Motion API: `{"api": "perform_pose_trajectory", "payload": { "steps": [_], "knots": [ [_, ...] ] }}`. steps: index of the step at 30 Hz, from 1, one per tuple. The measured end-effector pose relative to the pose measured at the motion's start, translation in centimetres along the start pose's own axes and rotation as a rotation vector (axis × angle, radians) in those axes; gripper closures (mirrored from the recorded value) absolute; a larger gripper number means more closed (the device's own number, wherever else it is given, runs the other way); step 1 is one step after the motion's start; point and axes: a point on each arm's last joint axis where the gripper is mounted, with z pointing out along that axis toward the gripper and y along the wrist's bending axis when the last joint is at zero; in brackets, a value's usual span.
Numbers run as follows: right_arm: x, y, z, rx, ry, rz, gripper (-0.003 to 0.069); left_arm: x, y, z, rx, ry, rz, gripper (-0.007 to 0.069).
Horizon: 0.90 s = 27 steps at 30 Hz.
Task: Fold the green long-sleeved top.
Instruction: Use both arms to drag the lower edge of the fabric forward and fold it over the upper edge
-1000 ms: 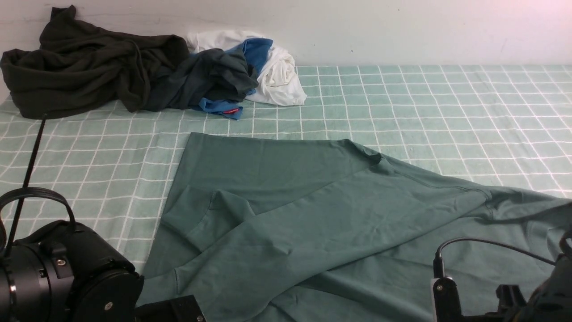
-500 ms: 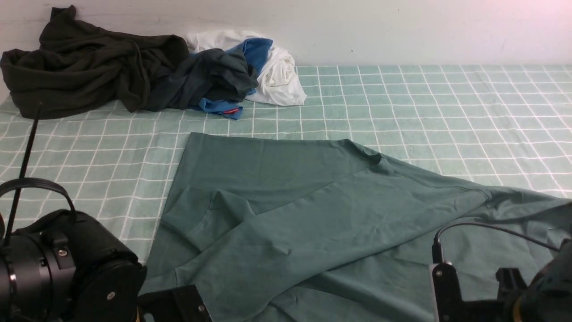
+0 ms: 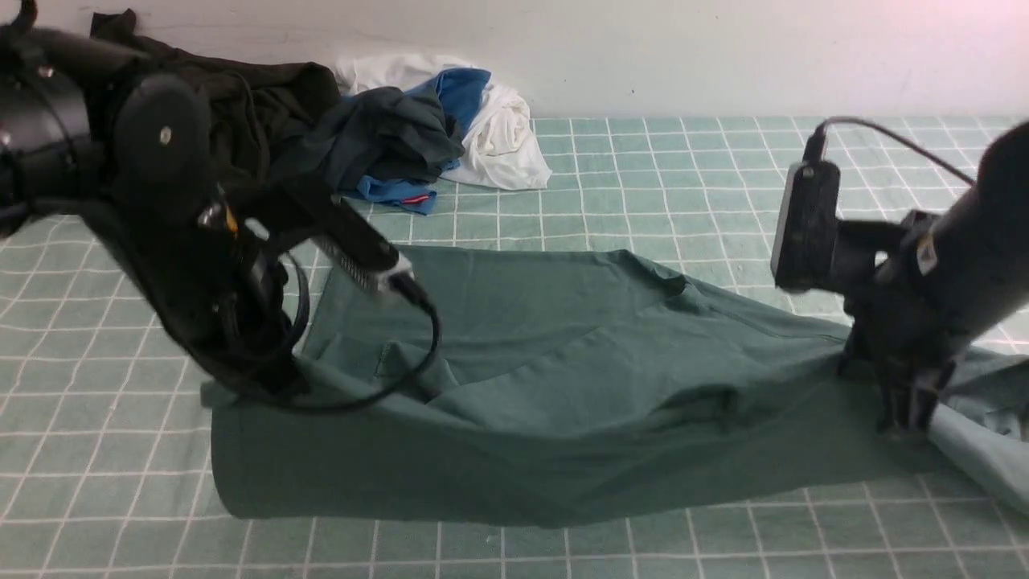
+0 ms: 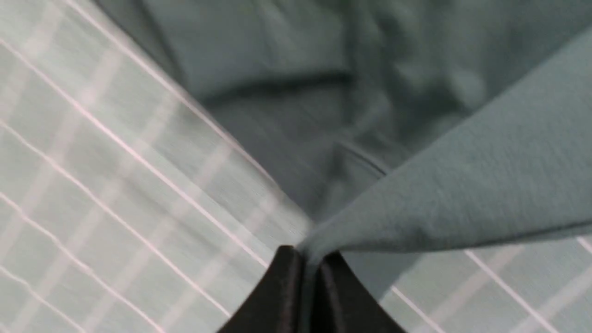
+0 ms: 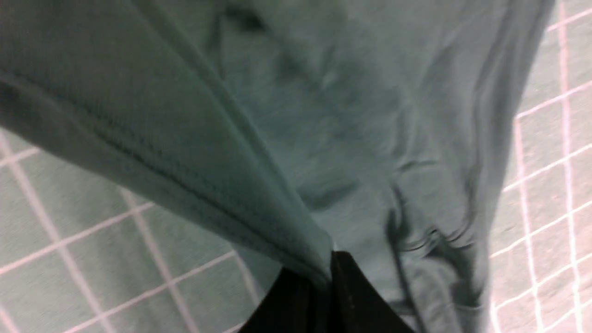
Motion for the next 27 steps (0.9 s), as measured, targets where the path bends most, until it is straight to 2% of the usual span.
{"api": "perform_pose_trajectory", "payload": {
  "steps": [2, 3, 4, 10, 13, 16, 21, 27],
  "knots": [
    [-0.7, -2.4, 0.5, 0.017, -0.012, 0.024, 0.0644, -2.0, 2.2, 0.6, -0.019, -0.017, -0.02, 0.0608],
    [-0.9, -2.6, 0.3, 0.023, -0.018, 0.025, 0.0644, -2.1, 2.4, 0.3, -0.025, -0.027, -0.023, 0.0608],
    [-1.2, -4.4, 1.1, 0.029, -0.015, 0.048, 0.0644, -3.6, 4.2, 0.7, -0.041, -0.04, -0.044, 0.0608],
    [-2.2, -9.6, 4.5, 0.05, -0.007, 0.117, 0.0645, -7.0, 8.7, 3.1, -0.069, -0.055, -0.089, 0.0608],
    [-2.5, -11.3, 6.4, 0.05, -0.005, 0.137, 0.0645, -8.2, 10.4, 4.5, -0.086, -0.071, -0.106, 0.0608],
    [-2.8, -12.1, 8.1, 0.044, -0.004, 0.153, 0.0645, -8.8, 11.2, 6.2, -0.086, -0.069, -0.11, 0.0608],
    [-3.1, -13.1, 12.8, 0.037, -0.007, 0.265, 0.0638, -9.7, 12.1, 10.8, -0.096, -0.065, -0.107, 0.0603],
    [-2.9, -13.4, 15.2, 0.049, -0.02, 0.394, 0.0566, -9.6, 12.6, 13.9, -0.103, -0.055, -0.123, 0.0525]
  ]
}}
